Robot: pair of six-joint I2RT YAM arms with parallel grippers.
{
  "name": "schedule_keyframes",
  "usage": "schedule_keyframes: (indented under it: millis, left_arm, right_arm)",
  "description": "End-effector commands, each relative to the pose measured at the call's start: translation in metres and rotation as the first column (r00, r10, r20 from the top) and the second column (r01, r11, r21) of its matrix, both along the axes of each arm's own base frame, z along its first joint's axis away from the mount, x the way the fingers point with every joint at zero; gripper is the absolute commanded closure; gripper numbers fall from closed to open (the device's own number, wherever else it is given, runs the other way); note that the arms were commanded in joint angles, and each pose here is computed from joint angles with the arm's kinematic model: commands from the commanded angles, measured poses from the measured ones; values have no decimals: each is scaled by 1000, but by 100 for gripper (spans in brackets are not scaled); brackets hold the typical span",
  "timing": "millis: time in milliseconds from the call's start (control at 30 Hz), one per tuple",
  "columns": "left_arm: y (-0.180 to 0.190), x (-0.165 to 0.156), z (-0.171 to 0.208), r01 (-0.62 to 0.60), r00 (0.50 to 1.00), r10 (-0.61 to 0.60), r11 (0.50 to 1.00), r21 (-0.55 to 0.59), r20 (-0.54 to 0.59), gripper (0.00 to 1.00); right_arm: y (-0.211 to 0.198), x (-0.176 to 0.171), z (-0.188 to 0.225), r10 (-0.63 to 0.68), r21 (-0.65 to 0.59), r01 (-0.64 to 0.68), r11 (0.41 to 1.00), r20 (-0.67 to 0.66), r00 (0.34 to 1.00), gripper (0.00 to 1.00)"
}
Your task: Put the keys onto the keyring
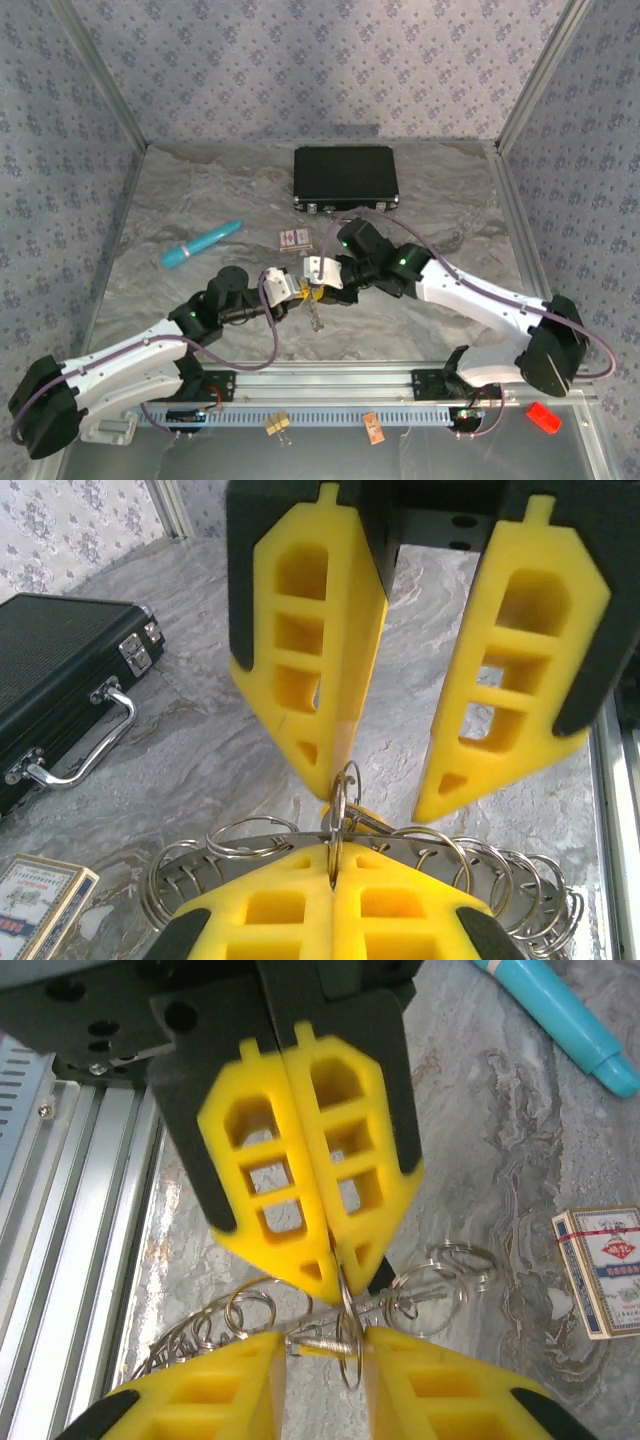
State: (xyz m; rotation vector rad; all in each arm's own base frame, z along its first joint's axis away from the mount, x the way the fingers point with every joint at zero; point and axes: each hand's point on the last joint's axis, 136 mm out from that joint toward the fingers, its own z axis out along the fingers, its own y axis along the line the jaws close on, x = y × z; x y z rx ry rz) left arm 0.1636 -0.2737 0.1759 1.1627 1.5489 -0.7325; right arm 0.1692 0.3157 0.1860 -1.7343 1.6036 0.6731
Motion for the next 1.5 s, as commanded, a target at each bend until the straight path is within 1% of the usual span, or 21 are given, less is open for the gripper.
schedule_keyframes:
  millis: [0, 133, 300, 400, 500, 567, 633, 667, 700, 733, 800, 833, 867, 967, 1067, 1267, 1333, 1467]
  left_arm:
    - [-5, -1, 17, 18, 1000, -17, 994, -107, 10, 100]
    - [-5, -3, 14, 28, 1000, -28, 991, -131, -3, 100]
    - [-7, -5, 13, 43, 999, -45, 989, -138, -11, 100]
    - [-8, -5, 14, 50, 999, -52, 988, -144, -10, 100]
    - [-8, -6, 15, 52, 998, -54, 987, -150, -9, 100]
    - [-8, -6, 16, 53, 998, -55, 987, -153, -9, 100]
    - [-8, -6, 16, 51, 999, -53, 987, -154, -10, 100]
    - [-7, -6, 16, 49, 999, -51, 987, -151, -13, 100]
    - [-7, -4, 15, 40, 999, -43, 989, -144, -16, 100]
    - [-6, -1, 14, 22, 999, -25, 992, -128, -23, 96]
    - [-4, 2, 10, 4, 1000, -6, 996, -84, -26, 78]
    - [-2, 3, 9, -1, 1000, 0, 998, -61, -24, 74]
    - [-2, 3, 8, 3, 1000, -3, 999, -39, -20, 73]
    - [-1, 2, 6, 16, 1000, -16, 1000, 14, -17, 76]
    - [-2, 1, 8, 27, 1000, -26, 999, 22, -13, 78]
    - [-6, 0, 11, 49, 999, -49, 999, 9, -8, 81]
    - [-7, -2, 14, 60, 998, -60, 998, 2, -2, 84]
    - [-9, -2, 17, 65, 998, -65, 998, -10, 4, 87]
  right_arm:
    - [4, -2, 17, 5, 155, 3, 988, -52, 999, 72]
    - [4, 1, 14, 3, 200, 13, 980, -78, 997, 72]
    - [7, 0, 10, 23, 214, 2, 977, -111, 994, 72]
    - [10, 0, 9, 32, 220, -6, 976, -119, 992, 73]
    - [12, 0, 8, 40, 221, -11, 975, -128, 991, 78]
    - [12, 0, 6, 40, 216, -11, 976, -130, 991, 85]
    - [12, 0, 6, 40, 211, -12, 977, -129, 991, 97]
    - [12, 0, 6, 39, 207, -11, 978, -128, 991, 100]
    - [12, 0, 7, 37, 203, -11, 979, -124, 992, 100]
    - [11, 0, 8, 36, 193, -13, 981, -117, 993, 100]
    - [10, -2, 7, 41, 145, -28, 989, -88, 995, 100]
    - [9, -4, 7, 46, 116, -37, 993, -78, 996, 100]
    - [8, -4, 7, 48, 84, -42, 996, -69, 996, 100]
    - [3, -5, 3, 60, -11, -61, 998, -48, 997, 100]
    - [2, -7, 3, 84, -62, -85, 994, -30, 996, 100]
    - [11, -10, 7, 124, -84, -125, 989, -10, 992, 100]
    - [10, -13, 3, 133, -106, -135, 985, -27, 991, 100]
    - [14, -15, 4, 147, -109, -149, 983, -30, 989, 100]
